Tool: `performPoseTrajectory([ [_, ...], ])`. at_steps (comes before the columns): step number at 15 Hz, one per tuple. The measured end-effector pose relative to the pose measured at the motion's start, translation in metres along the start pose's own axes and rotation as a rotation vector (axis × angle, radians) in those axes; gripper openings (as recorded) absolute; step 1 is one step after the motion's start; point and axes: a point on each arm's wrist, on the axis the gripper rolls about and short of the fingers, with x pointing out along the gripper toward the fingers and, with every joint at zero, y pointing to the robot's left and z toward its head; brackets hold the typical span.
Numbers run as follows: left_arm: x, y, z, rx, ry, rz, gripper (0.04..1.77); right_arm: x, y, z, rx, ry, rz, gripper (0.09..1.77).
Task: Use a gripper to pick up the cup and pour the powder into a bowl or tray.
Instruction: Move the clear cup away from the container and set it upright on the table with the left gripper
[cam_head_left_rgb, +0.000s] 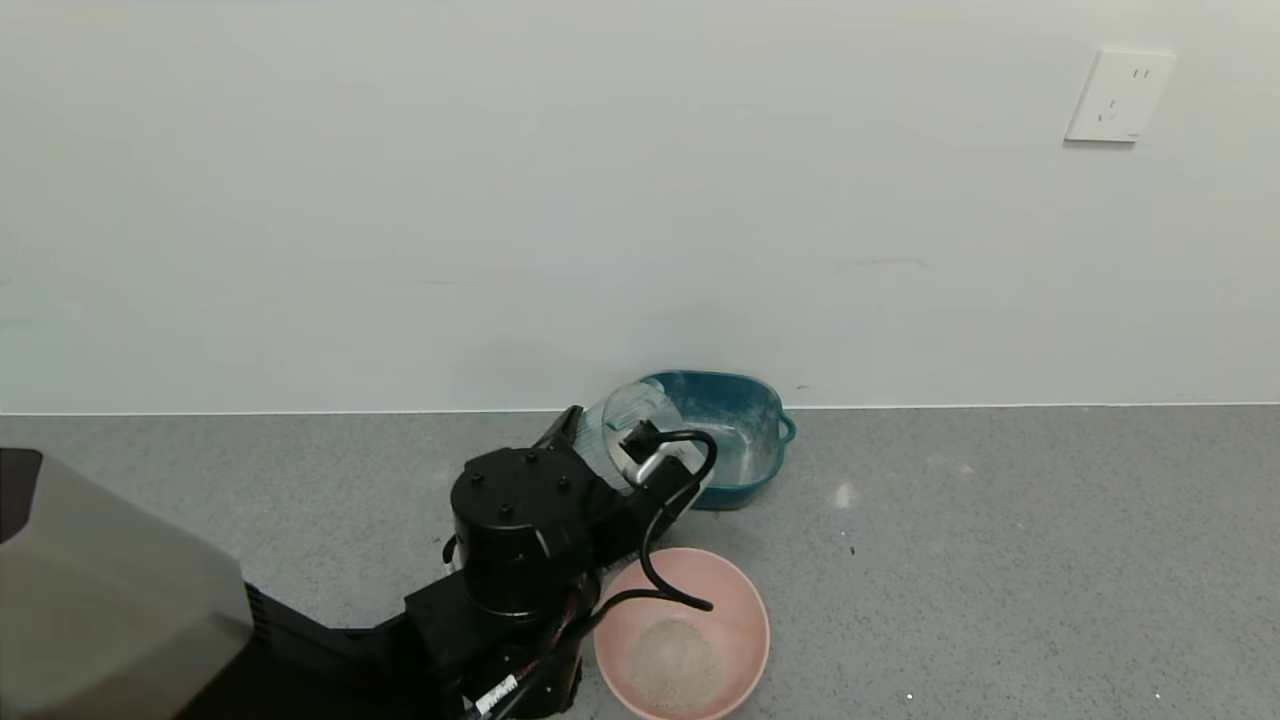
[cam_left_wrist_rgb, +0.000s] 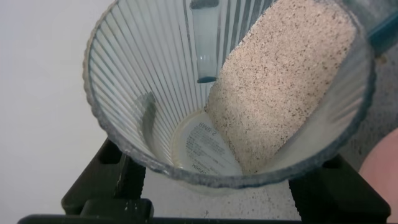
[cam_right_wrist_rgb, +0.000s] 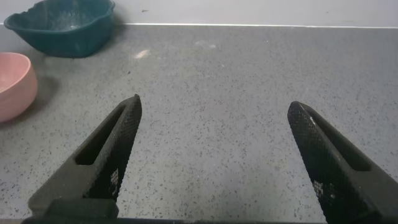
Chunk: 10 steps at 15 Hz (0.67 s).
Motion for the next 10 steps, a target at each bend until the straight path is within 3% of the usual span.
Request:
performPoseTrajectory([
  [5,0.034,0.035,-0.037,-0.212,-0.009,-0.03,1.29,0.0,0.0,0.0,0.0,0.0,0.0,1.71],
  [10,0.055,0.059,-0.074,-0.407,0.064,-0.083,1.29,0.0,0.0,0.0,0.0,0.0,0.001,1.71],
])
